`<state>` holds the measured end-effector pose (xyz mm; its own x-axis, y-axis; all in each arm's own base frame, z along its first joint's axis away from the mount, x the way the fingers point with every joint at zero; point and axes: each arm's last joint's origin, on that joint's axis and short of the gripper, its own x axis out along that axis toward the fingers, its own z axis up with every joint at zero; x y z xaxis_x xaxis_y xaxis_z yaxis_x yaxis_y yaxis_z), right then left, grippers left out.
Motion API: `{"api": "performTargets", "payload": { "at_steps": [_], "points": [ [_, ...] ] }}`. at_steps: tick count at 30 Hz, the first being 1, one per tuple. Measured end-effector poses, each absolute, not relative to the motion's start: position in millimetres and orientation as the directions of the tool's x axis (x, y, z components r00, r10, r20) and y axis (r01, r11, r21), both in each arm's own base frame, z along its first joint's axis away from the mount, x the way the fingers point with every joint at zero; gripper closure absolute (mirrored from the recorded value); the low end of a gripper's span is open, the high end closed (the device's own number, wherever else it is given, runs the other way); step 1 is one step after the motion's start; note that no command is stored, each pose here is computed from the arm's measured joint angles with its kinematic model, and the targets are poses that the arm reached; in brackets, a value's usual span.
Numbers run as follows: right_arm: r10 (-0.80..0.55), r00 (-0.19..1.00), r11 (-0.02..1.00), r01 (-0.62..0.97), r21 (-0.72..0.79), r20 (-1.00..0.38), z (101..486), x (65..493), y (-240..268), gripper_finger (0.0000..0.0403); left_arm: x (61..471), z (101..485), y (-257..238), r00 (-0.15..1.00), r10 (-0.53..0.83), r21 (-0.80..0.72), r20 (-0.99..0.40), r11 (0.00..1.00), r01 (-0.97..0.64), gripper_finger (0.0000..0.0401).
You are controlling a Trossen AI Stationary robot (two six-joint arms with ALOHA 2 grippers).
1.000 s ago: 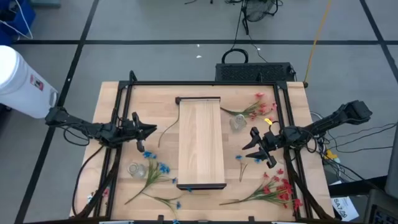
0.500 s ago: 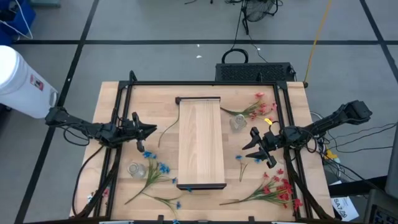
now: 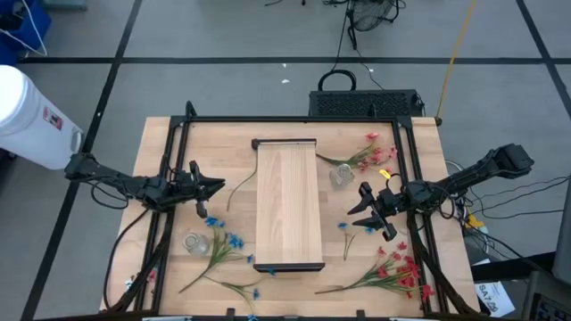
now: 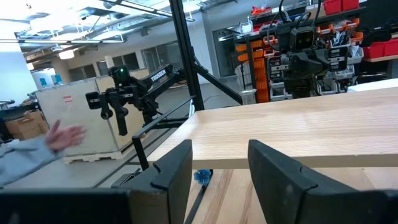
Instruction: Pick and place flowers into a vace then onto a shelf
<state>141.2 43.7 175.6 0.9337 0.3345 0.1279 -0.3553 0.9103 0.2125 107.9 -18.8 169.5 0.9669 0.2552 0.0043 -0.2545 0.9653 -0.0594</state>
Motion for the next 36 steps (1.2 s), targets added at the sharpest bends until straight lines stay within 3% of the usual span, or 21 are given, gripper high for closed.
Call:
{"api": "performTargets", "payload": {
  "at_steps": [12,19,26,31,36],
  "points": [
    [0.332,0.925,0.904,-0.367,0.218,0.182,180.9,140.4,43.5,0.0252,107.9,169.5,-18.9,0.967,0.255,-0.059,0.004,0.965,-0.254,0.0350],
    [0.334,0.925,0.809,-0.379,0.449,0.180,180.6,140.4,43.5,0.0252,107.9,169.5,-18.9,0.967,0.255,-0.059,0.004,0.965,-0.254,0.0350],
    [0.322,0.925,0.792,-0.379,0.479,0.201,182.7,140.2,43.1,0.0252,107.9,169.5,-18.9,0.967,0.255,-0.059,0.004,0.965,-0.254,0.0350],
    [0.350,0.885,0.802,-0.452,0.390,0.306,193.3,137.3,43.6,0.0252,107.9,169.5,-18.8,0.967,0.255,-0.059,0.004,0.965,-0.254,0.0350],
    [0.374,0.900,0.834,-0.432,0.343,0.224,195.4,143.1,51.2,0.0252,107.9,169.4,-18.8,0.967,0.256,-0.059,0.004,0.965,-0.255,0.0350]
  ]
}}
